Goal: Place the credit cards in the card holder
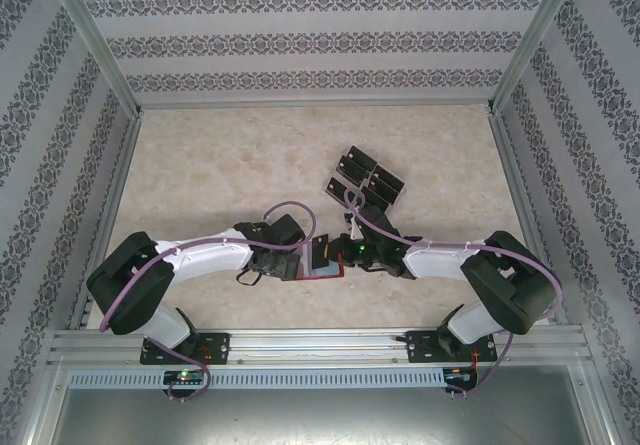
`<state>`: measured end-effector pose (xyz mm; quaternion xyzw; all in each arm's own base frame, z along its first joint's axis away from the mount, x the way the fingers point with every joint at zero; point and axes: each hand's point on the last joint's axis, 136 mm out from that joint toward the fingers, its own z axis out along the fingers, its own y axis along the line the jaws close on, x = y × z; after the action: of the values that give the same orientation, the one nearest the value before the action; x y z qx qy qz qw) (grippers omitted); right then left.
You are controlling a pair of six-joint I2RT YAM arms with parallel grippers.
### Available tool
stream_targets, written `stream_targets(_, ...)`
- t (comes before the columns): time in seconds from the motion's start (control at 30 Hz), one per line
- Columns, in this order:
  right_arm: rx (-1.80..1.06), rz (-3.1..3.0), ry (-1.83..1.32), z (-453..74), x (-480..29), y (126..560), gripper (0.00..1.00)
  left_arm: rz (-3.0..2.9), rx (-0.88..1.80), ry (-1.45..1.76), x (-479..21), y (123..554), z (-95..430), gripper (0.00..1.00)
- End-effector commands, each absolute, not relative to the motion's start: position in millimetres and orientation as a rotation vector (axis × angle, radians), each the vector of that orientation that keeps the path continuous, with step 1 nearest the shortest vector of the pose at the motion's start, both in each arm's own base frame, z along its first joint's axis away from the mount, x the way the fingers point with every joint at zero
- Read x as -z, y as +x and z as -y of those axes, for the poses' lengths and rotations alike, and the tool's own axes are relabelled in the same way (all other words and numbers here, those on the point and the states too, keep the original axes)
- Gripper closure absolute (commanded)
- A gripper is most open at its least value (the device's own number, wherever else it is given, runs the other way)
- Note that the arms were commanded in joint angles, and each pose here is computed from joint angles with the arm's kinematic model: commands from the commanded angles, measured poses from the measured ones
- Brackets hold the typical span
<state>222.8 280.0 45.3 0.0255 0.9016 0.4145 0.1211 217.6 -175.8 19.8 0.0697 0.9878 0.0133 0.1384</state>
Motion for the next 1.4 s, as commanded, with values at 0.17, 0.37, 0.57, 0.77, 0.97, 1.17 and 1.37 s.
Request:
stream_targets(0.17,-1.306,-2.624,0.028,-291.9,-45.6,212.2,1.0,-2.889,-0.158,0.207,-6.6,206.0,158.0,0.0)
stream_targets(0.37,-1.333,-2.632,0.026,-296.8,-40.5,210.0,1.0,-2.889,-0.155,0.205,-6.9,205.8,158.2,0.0)
stream_targets(0.57,-1.303,-2.646,0.087,-290.9,-34.0,209.6,1.0,-2.888,-0.159,0.206,-7.6,205.2,157.1,0.0)
stream_targets(0.77,-1.201,-2.665,0.166,-275.5,-29.2,209.9,1.0,-2.883,-0.166,0.203,-10.2,204.9,155.1,0.0)
stream_targets(0.97,-1.096,-2.723,0.198,-264.3,-16.1,207.9,1.0,-2.86,-0.234,0.195,-15.3,205.7,144.3,0.0)
stream_targets(1.17,-1.081,-2.763,0.218,-263.1,-3.8,204.0,1.0,-2.866,-0.276,0.203,-12.8,203.9,138.7,0.0)
stream_targets(1.37,-1.106,-2.777,0.187,-267.3,-2.7,201.7,1.0,-2.872,-0.283,0.2,-9.7,202.2,136.7,0.0)
